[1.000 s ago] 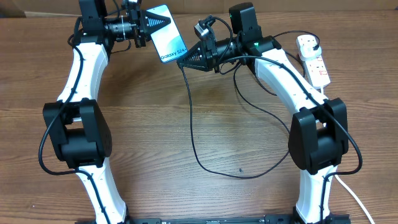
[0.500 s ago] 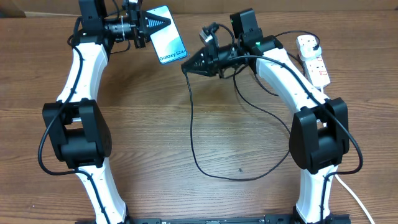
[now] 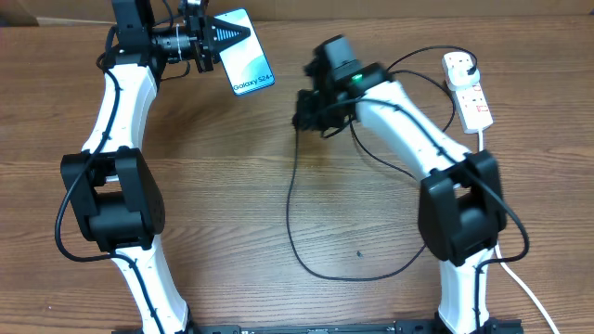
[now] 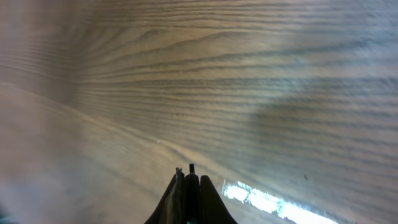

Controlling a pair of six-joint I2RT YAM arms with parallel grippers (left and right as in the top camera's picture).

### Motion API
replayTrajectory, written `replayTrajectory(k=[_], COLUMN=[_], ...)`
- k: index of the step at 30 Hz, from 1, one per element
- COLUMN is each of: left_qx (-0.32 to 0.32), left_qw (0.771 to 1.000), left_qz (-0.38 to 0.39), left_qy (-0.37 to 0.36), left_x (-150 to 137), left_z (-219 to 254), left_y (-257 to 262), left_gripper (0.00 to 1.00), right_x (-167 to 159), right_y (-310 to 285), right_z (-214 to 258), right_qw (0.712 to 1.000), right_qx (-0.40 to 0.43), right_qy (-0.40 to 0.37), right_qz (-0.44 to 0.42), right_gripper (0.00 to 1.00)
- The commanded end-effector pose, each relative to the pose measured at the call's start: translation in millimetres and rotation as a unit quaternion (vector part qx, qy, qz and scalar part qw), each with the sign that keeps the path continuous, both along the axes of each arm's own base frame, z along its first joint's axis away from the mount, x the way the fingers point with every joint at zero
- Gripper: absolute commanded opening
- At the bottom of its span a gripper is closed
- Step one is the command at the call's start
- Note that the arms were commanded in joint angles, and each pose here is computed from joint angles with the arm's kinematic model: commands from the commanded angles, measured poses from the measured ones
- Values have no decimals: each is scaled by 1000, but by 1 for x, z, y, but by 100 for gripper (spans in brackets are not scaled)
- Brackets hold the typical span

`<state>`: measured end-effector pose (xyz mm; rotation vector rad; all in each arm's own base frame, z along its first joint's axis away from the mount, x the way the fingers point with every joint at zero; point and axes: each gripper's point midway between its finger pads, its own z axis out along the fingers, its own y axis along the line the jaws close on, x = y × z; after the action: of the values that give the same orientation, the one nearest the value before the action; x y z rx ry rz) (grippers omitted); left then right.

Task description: Plug charger to phone and switch on socket

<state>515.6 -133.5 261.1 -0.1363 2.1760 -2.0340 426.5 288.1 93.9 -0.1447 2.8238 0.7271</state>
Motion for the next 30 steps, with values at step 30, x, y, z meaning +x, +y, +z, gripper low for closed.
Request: replayTrajectory(k=[30], left_qx=[-8], left_qw=[1000], left_qz=[-13], left_qy=[-13], left_x=[-4], left_z=[10], left_y=[1], left_gripper=[4], right_x=[-34], right_y=[9], right_z=[-91], right_qw=[993], right_qx=[-97], right_qy=[73], right_qz=[6], right_gripper=[33])
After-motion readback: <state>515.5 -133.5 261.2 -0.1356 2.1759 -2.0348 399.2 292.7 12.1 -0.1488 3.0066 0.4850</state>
